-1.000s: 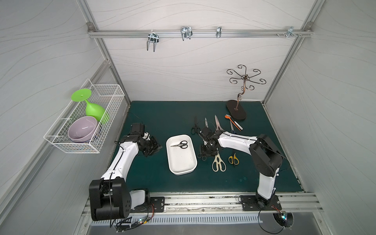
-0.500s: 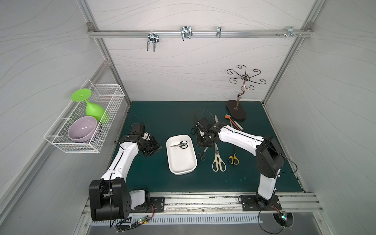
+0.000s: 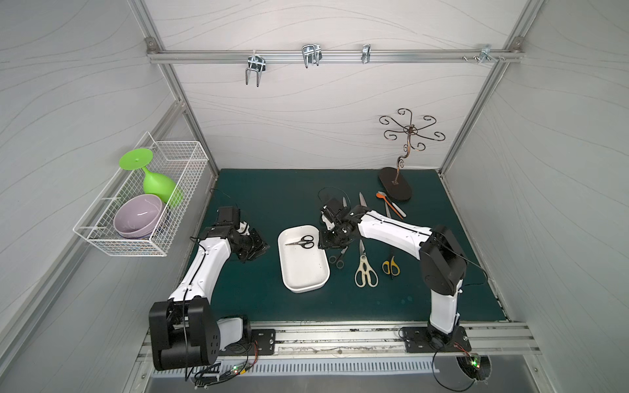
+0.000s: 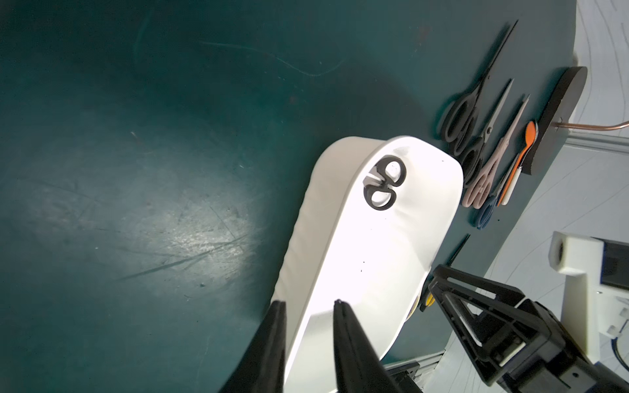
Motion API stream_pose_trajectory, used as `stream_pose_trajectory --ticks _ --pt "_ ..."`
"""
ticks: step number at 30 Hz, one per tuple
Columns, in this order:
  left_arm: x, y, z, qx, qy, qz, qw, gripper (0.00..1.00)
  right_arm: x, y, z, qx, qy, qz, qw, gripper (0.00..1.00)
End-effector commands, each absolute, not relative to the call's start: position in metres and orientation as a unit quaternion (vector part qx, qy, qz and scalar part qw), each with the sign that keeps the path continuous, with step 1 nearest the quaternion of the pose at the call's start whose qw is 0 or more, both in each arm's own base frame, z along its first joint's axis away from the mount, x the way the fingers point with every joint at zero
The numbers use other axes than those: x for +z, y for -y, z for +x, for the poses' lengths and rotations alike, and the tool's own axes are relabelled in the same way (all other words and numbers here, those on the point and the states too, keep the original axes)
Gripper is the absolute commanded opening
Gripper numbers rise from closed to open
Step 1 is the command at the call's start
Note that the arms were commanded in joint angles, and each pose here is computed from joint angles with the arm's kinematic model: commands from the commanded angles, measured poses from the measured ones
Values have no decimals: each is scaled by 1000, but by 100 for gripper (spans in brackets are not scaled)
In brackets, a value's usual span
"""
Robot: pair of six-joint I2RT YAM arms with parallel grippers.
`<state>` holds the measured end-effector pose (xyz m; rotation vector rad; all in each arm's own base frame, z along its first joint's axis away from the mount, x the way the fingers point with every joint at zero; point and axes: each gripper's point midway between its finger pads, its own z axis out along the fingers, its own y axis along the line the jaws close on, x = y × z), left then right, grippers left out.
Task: Take the scissors out of the storage box
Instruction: Adjust the storage box at the center of the board.
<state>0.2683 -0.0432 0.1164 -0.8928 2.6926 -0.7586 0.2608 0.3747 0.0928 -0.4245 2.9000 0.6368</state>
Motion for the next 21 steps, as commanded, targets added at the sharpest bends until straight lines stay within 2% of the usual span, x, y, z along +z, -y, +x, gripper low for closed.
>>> stream_pose_trajectory --ticks 1,11,21 --pt "129 38 275 -255 -915 -288 123 28 83 -375 252 211 -966 -143 51 48" --pt "144 34 290 -278 -894 -320 146 27 82 -405 229 246 -955 -162 27 44" --pt "156 32 274 -262 -898 -316 156 28 82 -446 220 290 -944 -157 7 45"
